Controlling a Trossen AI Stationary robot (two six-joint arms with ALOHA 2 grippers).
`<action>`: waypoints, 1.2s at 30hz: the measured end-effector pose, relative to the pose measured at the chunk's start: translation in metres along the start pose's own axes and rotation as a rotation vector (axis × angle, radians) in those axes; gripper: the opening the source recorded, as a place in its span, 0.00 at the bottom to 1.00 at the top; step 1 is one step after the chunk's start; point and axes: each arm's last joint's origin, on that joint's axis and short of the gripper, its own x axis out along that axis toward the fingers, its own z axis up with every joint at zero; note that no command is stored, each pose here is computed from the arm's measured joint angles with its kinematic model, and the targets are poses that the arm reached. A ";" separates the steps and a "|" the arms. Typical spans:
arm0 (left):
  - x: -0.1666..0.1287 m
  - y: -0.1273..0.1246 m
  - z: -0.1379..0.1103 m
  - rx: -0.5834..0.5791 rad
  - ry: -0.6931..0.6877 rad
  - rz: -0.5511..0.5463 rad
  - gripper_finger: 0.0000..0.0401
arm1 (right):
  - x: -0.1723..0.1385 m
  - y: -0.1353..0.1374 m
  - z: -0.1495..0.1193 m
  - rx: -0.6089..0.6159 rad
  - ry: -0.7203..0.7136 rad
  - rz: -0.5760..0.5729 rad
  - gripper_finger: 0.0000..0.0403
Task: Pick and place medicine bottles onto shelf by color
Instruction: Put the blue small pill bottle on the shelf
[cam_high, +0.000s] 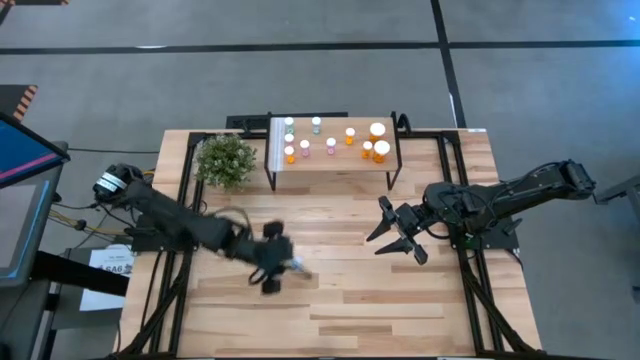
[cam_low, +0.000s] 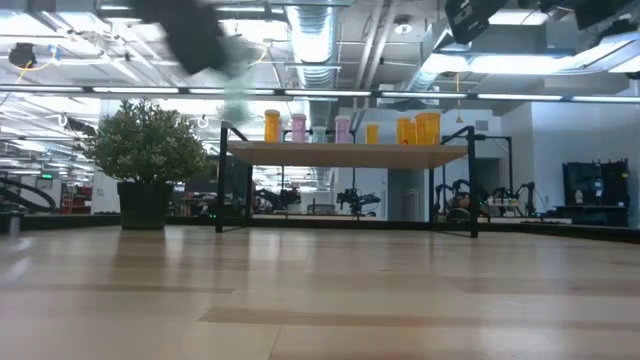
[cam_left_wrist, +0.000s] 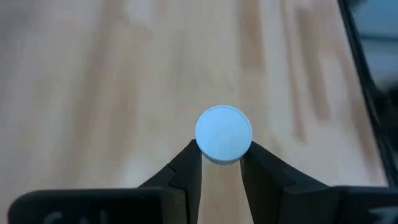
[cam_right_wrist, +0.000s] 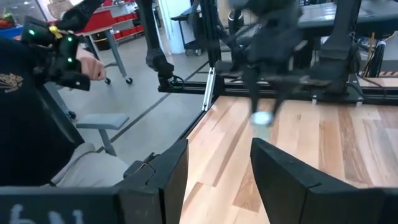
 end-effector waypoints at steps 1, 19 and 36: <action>-0.002 0.008 0.011 -0.004 -0.030 0.024 0.20 | 0.000 0.000 0.000 0.005 0.000 0.000 0.49; -0.050 0.149 0.108 0.009 -0.260 0.303 0.20 | -0.045 0.017 0.000 -0.043 -0.130 -0.070 0.48; -0.023 0.198 0.170 0.063 -0.185 0.326 0.20 | -0.046 0.010 -0.004 -0.036 -0.121 -0.110 0.49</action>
